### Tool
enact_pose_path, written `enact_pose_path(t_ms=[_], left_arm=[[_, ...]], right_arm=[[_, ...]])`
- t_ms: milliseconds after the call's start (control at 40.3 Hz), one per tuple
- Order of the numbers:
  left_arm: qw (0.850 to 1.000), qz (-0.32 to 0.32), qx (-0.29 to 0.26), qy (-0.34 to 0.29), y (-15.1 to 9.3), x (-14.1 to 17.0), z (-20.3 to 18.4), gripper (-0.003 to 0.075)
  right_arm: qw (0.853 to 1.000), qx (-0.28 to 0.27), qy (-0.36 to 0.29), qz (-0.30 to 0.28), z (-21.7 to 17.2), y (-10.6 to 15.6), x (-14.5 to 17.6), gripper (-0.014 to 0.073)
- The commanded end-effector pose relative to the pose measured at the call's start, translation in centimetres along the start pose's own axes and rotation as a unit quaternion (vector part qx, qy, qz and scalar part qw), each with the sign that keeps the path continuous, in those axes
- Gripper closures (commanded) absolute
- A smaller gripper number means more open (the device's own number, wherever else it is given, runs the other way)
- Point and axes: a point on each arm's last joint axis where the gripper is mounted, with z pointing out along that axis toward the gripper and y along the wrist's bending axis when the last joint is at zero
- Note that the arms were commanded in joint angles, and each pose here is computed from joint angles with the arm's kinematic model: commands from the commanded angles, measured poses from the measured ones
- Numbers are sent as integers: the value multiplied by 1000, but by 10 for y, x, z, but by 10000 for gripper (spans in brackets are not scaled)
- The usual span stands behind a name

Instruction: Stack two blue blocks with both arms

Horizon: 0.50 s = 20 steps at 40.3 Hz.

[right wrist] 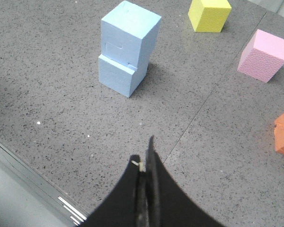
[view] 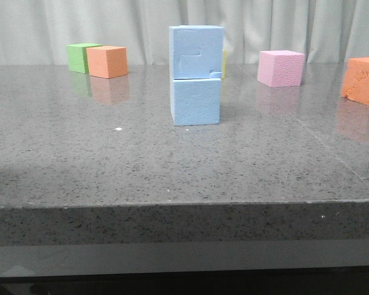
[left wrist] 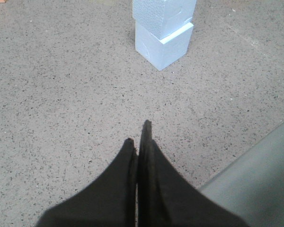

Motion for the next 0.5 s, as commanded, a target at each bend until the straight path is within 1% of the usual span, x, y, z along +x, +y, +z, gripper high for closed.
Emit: enact_pose_path(t_ms=[0, 174, 323, 472], left_arm=[[999, -4, 8, -51, -2, -12, -7, 741], [998, -6, 4, -54, 0, 1, -14, 741], [997, -20, -24, -69, 9, 24, -20, 741], [989, -46, -74, -117, 21, 53, -37, 741]], right_arm=[[999, 12, -49, -1, -6, -3, -12, 664], [999, 12, -49, -1, -6, -3, -12, 664], [999, 12, -49, -1, -6, -3, -12, 664], [999, 12, -49, -1, -6, -3, -12, 664]])
